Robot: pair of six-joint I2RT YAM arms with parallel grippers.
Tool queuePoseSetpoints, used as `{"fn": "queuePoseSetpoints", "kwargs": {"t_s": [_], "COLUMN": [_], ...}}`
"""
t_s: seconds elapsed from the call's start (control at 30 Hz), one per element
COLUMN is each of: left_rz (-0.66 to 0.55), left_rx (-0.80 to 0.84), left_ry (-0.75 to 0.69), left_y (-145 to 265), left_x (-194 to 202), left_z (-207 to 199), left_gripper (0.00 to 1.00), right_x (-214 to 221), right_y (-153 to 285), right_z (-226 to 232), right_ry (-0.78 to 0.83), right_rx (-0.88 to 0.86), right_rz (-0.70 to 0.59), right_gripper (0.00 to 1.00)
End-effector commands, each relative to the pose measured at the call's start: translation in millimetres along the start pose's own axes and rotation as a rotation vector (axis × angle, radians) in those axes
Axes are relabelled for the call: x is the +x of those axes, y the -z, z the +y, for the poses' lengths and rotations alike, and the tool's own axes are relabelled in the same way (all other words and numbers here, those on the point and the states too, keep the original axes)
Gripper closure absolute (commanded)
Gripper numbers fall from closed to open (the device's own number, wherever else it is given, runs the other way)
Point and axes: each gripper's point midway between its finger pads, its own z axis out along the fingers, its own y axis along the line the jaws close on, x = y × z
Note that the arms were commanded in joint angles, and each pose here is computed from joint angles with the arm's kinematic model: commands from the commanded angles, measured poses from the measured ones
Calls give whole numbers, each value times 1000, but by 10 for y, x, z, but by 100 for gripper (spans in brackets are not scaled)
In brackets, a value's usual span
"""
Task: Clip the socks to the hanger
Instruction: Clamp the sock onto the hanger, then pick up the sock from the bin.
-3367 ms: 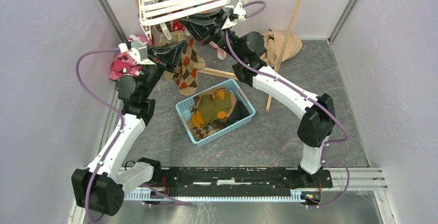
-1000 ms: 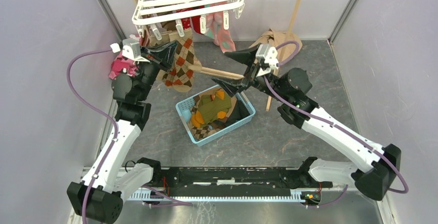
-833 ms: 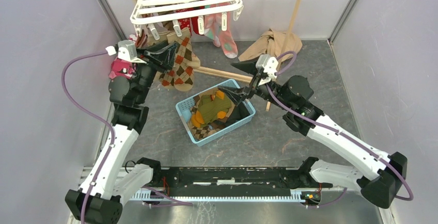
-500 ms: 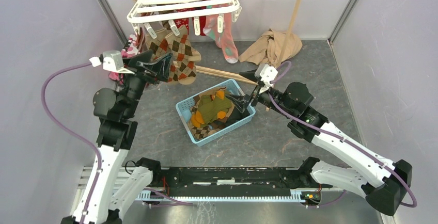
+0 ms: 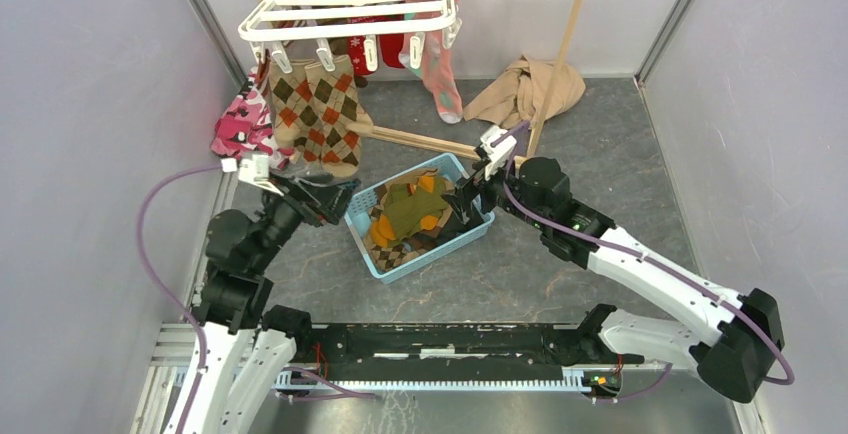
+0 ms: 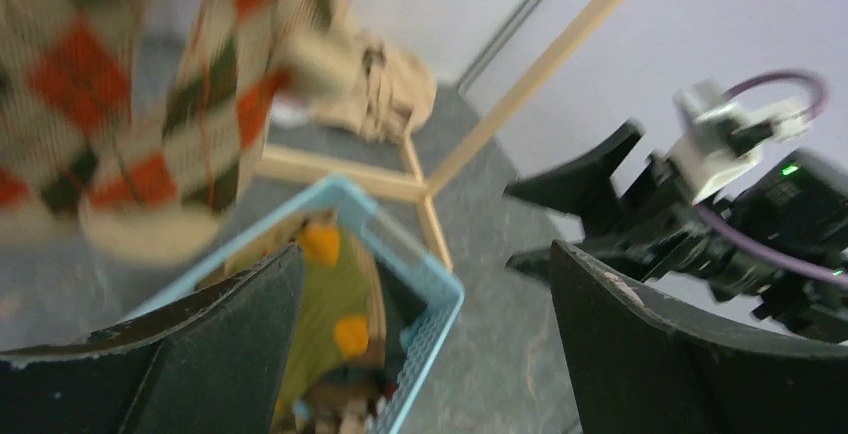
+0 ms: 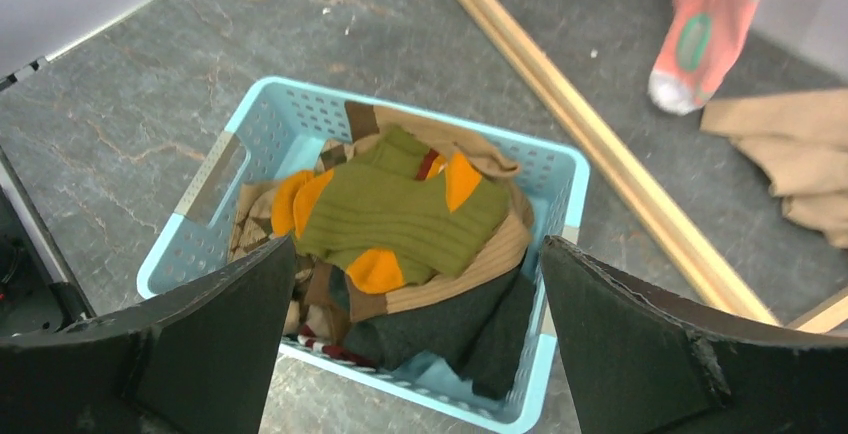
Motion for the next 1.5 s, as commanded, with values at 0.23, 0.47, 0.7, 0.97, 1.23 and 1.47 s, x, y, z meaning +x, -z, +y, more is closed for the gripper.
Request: {"fn": "queuePoseSetpoints", "kwargs": {"t_s": [0.23, 0.47, 0.7, 0.97, 1.23, 1.47], "left_rz": [110, 117, 70, 44, 47, 57], "left_rx": [-163, -239, -275, -310, -298, -271], "left_ry": [382, 436, 447, 453, 473, 509], "left_y": [72, 49, 38, 102, 97, 112], "left_x": [1001, 1197, 1152, 1177, 1187, 1225], "left_z": [604, 821, 904, 983, 958, 904], "left_gripper": [18, 29, 30, 30, 32, 41], "right_x": [850, 759, 760, 996, 1270, 1315], "right_y": [-553, -969, -1377, -1448, -1437, -1462], "right_z": [128, -119, -153, -420, -397, -436], "right_ry": [-218, -180, -234, -185, -182, -134], "right_rx": [-12, 106, 121, 271, 256, 257], "right_rz": [286, 246, 256, 373, 433, 449], "right_gripper": [36, 44, 42, 45, 49, 72]}}
